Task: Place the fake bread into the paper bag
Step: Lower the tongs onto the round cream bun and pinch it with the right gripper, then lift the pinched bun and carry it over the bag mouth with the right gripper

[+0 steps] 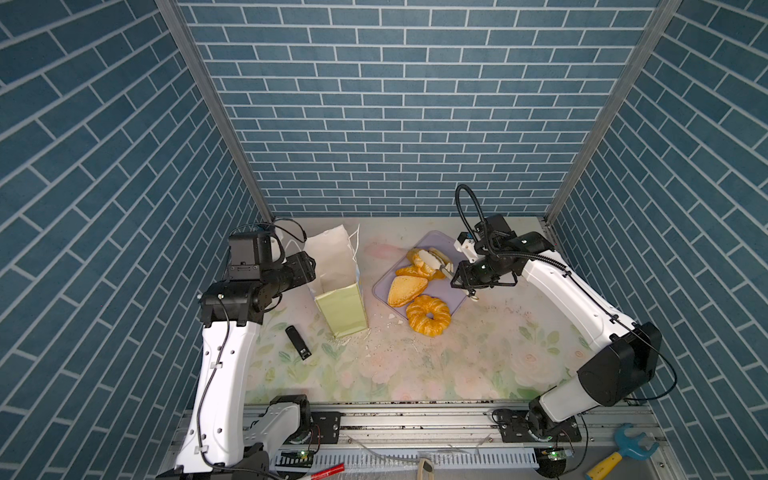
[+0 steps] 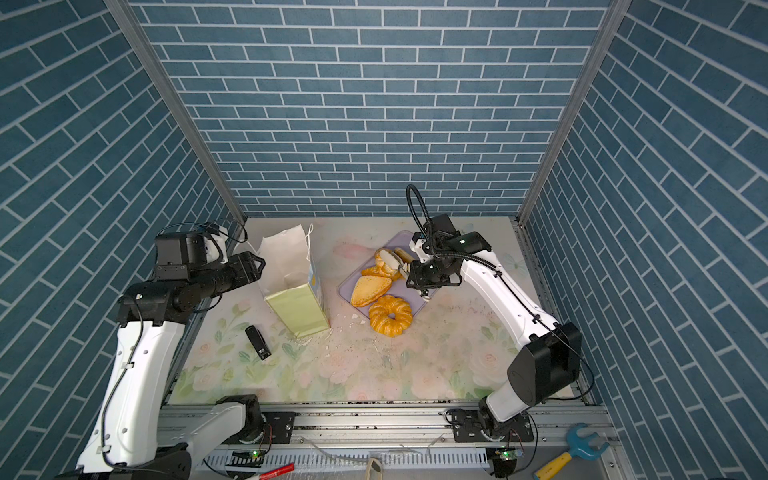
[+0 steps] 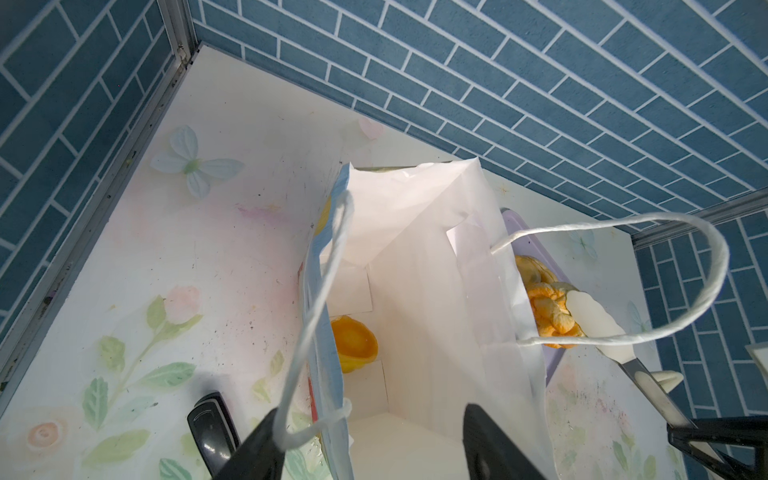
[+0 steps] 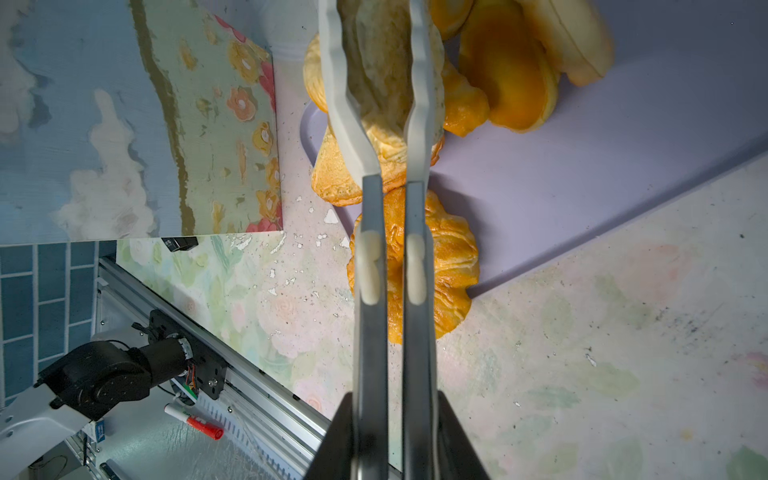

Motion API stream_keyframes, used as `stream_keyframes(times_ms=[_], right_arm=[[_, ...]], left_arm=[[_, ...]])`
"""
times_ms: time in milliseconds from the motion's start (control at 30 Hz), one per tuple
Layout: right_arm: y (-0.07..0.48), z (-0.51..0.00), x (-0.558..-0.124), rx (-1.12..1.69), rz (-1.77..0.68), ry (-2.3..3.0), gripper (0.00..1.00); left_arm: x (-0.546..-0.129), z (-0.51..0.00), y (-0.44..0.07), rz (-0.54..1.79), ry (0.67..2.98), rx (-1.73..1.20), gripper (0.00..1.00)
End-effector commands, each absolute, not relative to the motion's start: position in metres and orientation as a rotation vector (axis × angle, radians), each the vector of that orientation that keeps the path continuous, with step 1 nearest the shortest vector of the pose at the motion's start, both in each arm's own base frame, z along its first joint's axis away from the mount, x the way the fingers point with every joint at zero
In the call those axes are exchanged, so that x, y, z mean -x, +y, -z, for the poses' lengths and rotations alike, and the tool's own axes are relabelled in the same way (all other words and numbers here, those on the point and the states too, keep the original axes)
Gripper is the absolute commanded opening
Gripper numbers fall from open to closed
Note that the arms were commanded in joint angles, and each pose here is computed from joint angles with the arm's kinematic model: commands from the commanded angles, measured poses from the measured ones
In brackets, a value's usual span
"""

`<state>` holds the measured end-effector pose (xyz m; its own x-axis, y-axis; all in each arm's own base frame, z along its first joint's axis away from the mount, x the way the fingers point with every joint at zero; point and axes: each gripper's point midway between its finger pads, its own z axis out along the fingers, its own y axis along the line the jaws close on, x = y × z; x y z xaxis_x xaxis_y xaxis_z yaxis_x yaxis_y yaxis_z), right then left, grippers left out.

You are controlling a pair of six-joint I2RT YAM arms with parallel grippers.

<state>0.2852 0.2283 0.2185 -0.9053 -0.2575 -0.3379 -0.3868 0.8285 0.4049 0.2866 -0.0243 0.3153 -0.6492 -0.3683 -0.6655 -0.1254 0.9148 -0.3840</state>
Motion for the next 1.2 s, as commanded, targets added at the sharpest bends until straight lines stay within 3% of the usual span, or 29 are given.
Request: stream_keyframes(times_ms=[0, 367, 800, 1167], right_arm=[[0.243, -0.254, -0.294, 0.479, -0.790, 2.631, 0.14], [0.267, -0.347, -0.305, 0.497, -0.931, 2.399, 0.14], [0.339, -0.431, -0.290, 0.727, -1.122, 2.196, 0.15], [0.388, -0.444, -0.251, 0.859, -1.292, 2.141, 0.15]], left_arm=[[-0.287, -0.313, -0.027, 0.418, 2.261, 0.354, 0.69], [-0.285, -0.314, -0.028, 0.420, 2.247, 0.346, 0.69], [-0.291, -0.315, -0.024, 0.398, 2.234, 0.357, 0.69], [-0.294, -0.306, -0.020, 0.372, 2.252, 0.382, 0.59]])
